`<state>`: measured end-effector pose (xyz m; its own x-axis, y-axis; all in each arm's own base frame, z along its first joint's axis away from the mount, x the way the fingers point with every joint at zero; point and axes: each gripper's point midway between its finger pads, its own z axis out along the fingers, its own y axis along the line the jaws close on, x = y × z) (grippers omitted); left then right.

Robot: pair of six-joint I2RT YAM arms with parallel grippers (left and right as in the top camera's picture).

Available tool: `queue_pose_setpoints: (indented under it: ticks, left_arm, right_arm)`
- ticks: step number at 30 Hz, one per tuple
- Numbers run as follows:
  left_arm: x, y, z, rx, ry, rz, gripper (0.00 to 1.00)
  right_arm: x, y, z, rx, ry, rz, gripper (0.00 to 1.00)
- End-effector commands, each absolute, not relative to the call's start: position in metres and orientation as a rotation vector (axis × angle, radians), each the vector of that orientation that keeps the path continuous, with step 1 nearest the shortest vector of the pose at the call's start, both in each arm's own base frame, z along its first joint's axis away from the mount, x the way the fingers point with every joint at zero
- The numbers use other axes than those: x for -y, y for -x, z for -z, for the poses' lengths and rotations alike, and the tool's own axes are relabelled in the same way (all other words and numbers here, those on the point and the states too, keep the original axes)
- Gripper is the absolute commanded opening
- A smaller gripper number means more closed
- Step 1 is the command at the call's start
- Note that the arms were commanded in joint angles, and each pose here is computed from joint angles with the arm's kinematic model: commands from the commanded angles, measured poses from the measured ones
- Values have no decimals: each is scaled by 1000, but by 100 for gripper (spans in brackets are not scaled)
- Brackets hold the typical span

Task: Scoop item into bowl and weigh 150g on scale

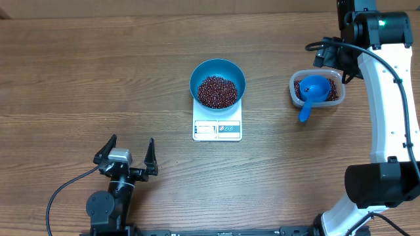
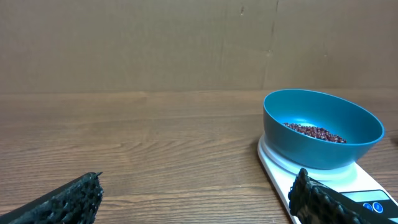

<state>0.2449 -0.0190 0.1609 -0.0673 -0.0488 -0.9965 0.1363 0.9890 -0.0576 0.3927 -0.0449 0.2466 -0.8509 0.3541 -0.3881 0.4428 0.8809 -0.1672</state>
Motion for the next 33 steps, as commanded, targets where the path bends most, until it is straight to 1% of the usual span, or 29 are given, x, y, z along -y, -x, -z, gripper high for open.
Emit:
queue_pose_setpoints:
  ticks: [1, 19, 22, 28, 33]
  left_arm:
    - [20, -244, -161, -1625, -84, 149, 100]
    - [20, -244, -161, -1625, -84, 149, 100]
    - [20, -244, -161, -1625, -84, 149, 99]
    - [20, -244, -161, -1625, -84, 150, 100]
    - [20, -244, -161, -1625, -84, 149, 99]
  right_arm:
    - [48, -393, -266, -2641, -594, 349, 100]
    - [44, -396, -265, -2641, -591, 312, 100]
    - [38, -412, -270, -2587, -584, 242, 100]
    - [10, -450, -286, -2470, -525, -22, 100]
    - [-2, -458, -294, -2439, -495, -113, 100]
